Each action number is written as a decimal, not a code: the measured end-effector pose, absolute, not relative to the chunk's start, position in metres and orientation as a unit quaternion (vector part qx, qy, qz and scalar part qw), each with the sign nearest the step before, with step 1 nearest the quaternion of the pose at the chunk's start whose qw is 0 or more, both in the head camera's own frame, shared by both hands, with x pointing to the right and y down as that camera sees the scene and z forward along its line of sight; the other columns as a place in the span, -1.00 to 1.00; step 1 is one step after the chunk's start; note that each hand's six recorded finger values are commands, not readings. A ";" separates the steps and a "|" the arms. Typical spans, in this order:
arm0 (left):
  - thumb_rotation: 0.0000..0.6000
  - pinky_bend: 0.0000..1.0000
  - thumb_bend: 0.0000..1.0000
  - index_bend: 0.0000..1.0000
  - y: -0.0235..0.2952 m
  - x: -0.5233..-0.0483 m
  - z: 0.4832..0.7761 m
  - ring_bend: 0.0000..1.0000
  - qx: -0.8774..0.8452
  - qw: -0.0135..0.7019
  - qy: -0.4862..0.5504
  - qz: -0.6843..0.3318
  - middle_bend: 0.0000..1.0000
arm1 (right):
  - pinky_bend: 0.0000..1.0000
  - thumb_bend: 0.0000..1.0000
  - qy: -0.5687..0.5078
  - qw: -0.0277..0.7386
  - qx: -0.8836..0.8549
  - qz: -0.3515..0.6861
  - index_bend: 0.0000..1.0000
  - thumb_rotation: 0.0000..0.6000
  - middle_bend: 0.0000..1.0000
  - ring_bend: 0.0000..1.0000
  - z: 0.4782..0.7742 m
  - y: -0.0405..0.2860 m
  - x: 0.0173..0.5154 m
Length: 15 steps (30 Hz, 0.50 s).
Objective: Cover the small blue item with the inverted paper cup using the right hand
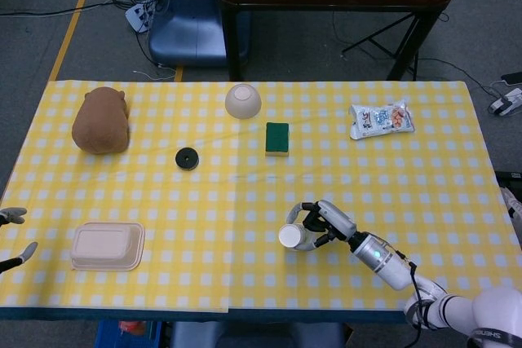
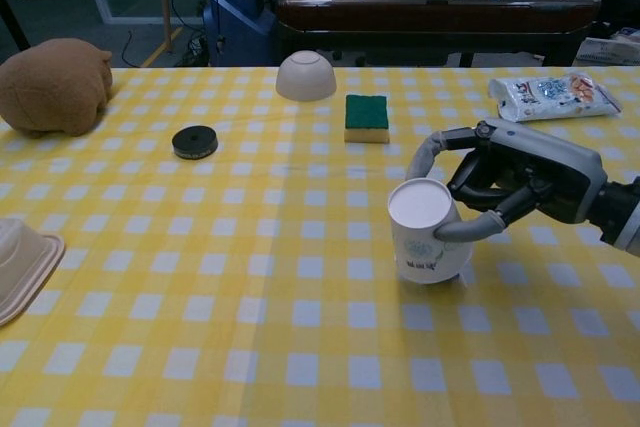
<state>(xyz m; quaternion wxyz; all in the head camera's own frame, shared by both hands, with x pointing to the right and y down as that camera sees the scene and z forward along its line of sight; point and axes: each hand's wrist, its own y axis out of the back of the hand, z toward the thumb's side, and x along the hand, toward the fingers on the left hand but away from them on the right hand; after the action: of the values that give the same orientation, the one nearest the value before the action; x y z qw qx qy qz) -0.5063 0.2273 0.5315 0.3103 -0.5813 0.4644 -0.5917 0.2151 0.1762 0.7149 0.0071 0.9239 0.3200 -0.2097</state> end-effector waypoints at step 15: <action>1.00 -0.02 -0.55 -0.22 0.228 -0.506 0.533 -0.26 -0.581 0.311 0.462 -0.594 -0.14 | 1.00 -0.90 0.322 0.008 0.919 -0.227 0.13 1.00 1.00 1.00 0.727 0.177 0.223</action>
<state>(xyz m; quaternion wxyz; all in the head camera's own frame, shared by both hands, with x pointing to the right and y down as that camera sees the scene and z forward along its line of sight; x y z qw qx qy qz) -0.5061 0.2275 0.5329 0.3108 -0.5807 0.4617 -0.5941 0.2229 0.1768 0.7267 0.0084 0.9193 0.3215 -0.2269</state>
